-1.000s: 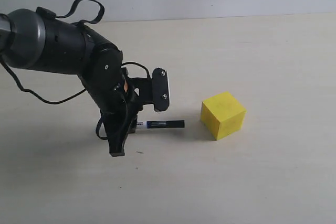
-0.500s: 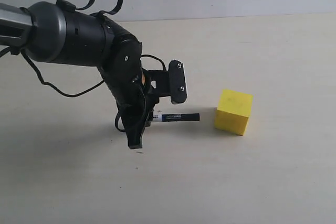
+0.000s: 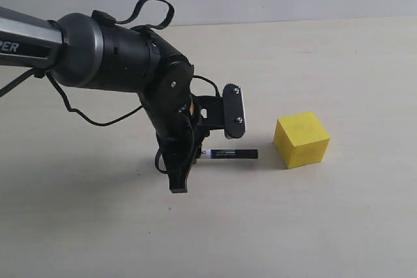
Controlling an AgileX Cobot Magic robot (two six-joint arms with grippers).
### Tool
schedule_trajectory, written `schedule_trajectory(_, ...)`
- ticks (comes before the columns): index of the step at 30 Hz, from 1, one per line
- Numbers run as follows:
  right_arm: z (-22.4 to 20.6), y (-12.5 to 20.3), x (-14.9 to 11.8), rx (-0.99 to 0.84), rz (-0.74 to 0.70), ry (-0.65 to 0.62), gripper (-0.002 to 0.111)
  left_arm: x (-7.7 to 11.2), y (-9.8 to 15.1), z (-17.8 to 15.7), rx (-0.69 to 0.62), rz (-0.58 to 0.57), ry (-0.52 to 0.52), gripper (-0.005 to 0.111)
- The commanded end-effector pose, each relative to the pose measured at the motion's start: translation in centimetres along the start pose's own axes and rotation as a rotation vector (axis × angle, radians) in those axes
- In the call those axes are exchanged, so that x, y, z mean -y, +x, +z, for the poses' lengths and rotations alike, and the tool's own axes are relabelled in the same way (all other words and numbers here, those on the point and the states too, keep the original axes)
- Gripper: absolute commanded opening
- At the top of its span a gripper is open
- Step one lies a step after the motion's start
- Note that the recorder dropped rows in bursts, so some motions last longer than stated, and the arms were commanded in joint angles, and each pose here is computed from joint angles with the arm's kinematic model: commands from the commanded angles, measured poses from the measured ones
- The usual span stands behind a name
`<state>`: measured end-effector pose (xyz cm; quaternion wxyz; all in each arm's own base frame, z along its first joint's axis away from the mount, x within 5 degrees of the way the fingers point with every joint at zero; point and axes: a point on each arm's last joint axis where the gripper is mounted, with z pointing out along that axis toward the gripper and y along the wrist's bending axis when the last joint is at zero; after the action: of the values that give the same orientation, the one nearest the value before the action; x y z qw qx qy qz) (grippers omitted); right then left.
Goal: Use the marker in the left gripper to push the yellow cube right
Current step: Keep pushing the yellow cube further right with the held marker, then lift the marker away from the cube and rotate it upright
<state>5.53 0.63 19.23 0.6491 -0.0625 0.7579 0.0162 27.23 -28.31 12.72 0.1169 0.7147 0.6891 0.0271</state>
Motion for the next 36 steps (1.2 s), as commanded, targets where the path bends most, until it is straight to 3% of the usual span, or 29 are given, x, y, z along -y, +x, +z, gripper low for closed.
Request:
schedule_trajectory(1, 0.0, 0.1, 0.0, 0.008, 0.002, 0.004, 0.000, -0.8, 0.3, 0.0, 0.023, -0.047, -0.028, 0.000)
schedule_trajectory(9, 0.0, 0.1, 0.0, 0.008, 0.002, 0.004, 0.000, -1.0, -1.9, 0.2, 0.174, -0.041, -0.126, 0.000)
schedule_trajectory(17, 0.0, 0.1, 0.0, 0.008, 0.002, 0.004, 0.000, -0.6, -1.3, 0.3, 0.115, -0.044, -0.076, 0.000)
schedule_trajectory(24, 0.0, 0.1, 0.0, 0.008, 0.002, 0.004, 0.000, -1.2, -2.1, 0.2, 0.199, -0.054, -0.146, 0.000)
schedule_trajectory(36, 0.0, 0.1, 0.0, 0.008, 0.002, 0.004, 0.000, -1.3, -0.5, 0.4, 0.106, -0.085, -0.077, 0.000)
